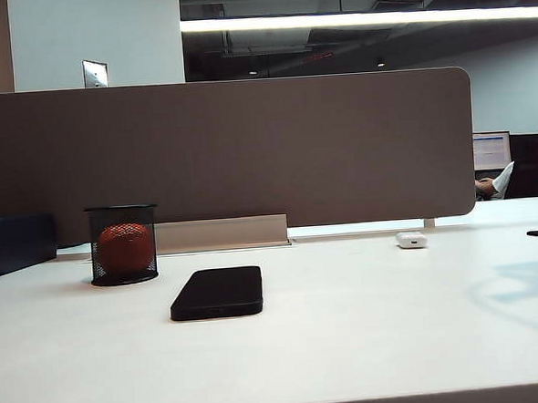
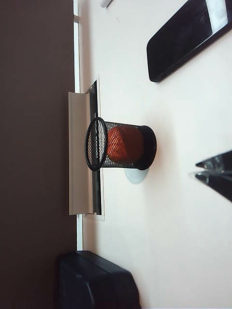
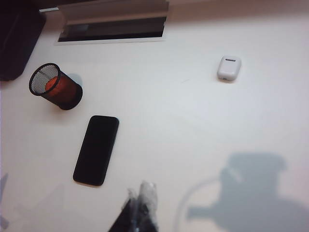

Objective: Find the wireless headphone case on the desktop and place it on the left side of the phone.

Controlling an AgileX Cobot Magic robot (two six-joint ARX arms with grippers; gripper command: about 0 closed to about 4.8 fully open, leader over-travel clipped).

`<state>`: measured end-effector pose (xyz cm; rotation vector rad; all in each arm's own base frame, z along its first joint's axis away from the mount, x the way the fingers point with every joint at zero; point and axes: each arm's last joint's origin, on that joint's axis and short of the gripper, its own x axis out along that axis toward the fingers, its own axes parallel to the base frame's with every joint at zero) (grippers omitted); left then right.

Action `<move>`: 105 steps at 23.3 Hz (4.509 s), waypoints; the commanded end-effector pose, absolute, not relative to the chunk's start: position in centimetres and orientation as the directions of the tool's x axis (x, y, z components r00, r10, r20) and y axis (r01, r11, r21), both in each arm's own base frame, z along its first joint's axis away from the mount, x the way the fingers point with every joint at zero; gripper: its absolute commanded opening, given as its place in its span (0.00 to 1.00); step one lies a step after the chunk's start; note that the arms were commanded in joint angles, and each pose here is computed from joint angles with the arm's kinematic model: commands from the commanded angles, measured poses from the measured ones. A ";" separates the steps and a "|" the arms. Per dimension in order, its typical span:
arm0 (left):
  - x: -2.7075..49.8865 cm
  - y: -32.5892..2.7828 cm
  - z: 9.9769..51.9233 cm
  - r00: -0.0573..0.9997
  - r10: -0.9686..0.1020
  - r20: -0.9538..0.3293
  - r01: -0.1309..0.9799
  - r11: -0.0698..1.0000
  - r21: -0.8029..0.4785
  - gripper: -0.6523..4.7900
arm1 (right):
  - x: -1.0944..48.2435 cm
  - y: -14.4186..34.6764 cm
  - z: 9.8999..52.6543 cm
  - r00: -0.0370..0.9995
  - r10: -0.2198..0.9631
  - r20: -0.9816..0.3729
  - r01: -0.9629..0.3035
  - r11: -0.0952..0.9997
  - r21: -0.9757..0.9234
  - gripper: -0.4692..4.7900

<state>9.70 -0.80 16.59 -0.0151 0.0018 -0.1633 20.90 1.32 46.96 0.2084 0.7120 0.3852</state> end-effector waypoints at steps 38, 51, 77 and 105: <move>9.7 -0.8 16.4 0.986 -0.164 -0.026 0.164 0.986 -0.011 0.11 | 29.9 1.1 43.5 0.723 0.314 -0.615 -0.199 0.948 0.250 0.21; 9.7 -0.8 16.2 0.986 -0.164 -0.042 0.164 0.986 -0.014 0.11 | 38.1 1.4 38.5 0.732 0.379 -0.566 -0.262 0.924 0.280 0.64; 9.7 -0.8 16.2 0.985 -0.164 -0.046 0.164 0.986 -0.014 0.11 | 49.0 4.1 23.8 0.706 0.360 -0.610 -0.255 0.933 0.256 1.00; 9.7 -0.8 16.2 0.985 -0.164 -0.046 0.164 0.986 -0.014 0.11 | 52.4 4.4 17.7 0.704 0.267 -0.658 -0.175 0.963 0.203 1.00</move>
